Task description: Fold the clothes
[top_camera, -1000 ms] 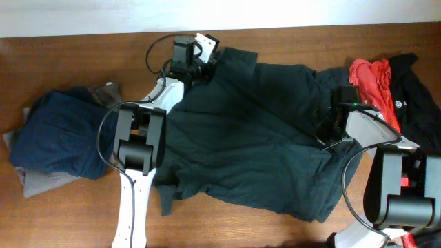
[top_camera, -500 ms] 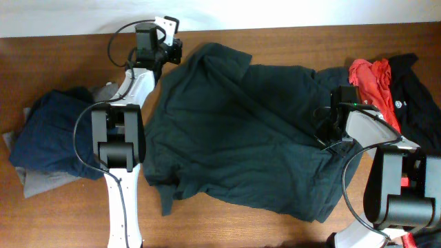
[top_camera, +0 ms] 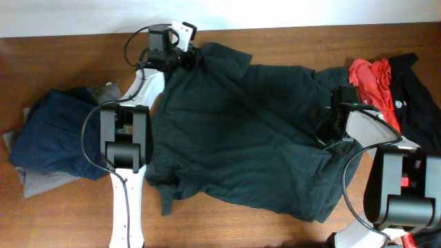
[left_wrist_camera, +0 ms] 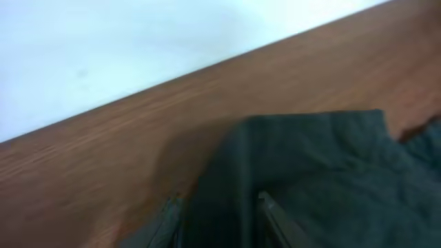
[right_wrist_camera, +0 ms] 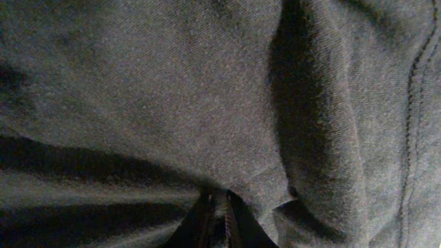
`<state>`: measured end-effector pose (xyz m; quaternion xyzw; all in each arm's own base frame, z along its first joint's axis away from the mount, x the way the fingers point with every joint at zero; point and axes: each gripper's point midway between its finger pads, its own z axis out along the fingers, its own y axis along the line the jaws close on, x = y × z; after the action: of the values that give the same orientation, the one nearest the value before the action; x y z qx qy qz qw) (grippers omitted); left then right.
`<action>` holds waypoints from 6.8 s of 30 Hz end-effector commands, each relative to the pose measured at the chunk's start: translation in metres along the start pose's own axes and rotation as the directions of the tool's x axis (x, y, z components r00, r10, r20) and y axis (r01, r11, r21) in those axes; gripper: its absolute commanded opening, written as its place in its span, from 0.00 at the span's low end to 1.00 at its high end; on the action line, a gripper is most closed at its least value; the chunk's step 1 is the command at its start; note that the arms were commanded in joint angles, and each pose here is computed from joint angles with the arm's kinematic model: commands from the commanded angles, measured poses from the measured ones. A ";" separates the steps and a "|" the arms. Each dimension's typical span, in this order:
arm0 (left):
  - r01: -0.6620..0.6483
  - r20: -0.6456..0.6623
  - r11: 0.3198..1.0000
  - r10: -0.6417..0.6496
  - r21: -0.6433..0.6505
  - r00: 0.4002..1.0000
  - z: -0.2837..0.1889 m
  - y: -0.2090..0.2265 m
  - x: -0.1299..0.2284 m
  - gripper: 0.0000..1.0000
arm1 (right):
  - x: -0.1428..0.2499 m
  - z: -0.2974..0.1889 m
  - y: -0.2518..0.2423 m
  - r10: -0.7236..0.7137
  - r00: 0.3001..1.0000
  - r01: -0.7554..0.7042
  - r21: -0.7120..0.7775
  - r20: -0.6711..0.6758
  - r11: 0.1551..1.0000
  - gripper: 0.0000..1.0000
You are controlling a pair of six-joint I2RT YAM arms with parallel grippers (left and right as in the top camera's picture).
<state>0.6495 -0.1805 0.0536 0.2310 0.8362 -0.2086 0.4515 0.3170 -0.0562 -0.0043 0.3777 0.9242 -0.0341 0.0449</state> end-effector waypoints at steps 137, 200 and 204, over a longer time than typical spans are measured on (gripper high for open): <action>0.327 -0.684 0.828 -0.561 -0.456 0.466 -0.344 -0.101 0.114 0.99 | -0.007 -0.235 0.014 -0.360 0.922 0.377 -0.546 0.143 0.748 0.58; 0.462 -0.454 0.625 -0.778 -0.629 0.434 -0.315 -0.035 0.236 0.01 | -0.017 -0.036 -0.078 -0.002 0.988 0.006 -0.026 0.153 1.000 0.04; 0.477 -0.416 0.612 -0.786 -0.631 0.457 -0.317 -0.021 0.220 0.01 | -0.012 -0.036 -0.074 -0.008 0.992 0.015 -0.051 0.127 0.999 0.04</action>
<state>0.3045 0.0145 0.0127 -0.1526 0.9844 -0.0866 0.0158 0.2705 -0.1096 0.0323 0.3642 0.9240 -0.0252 0.1136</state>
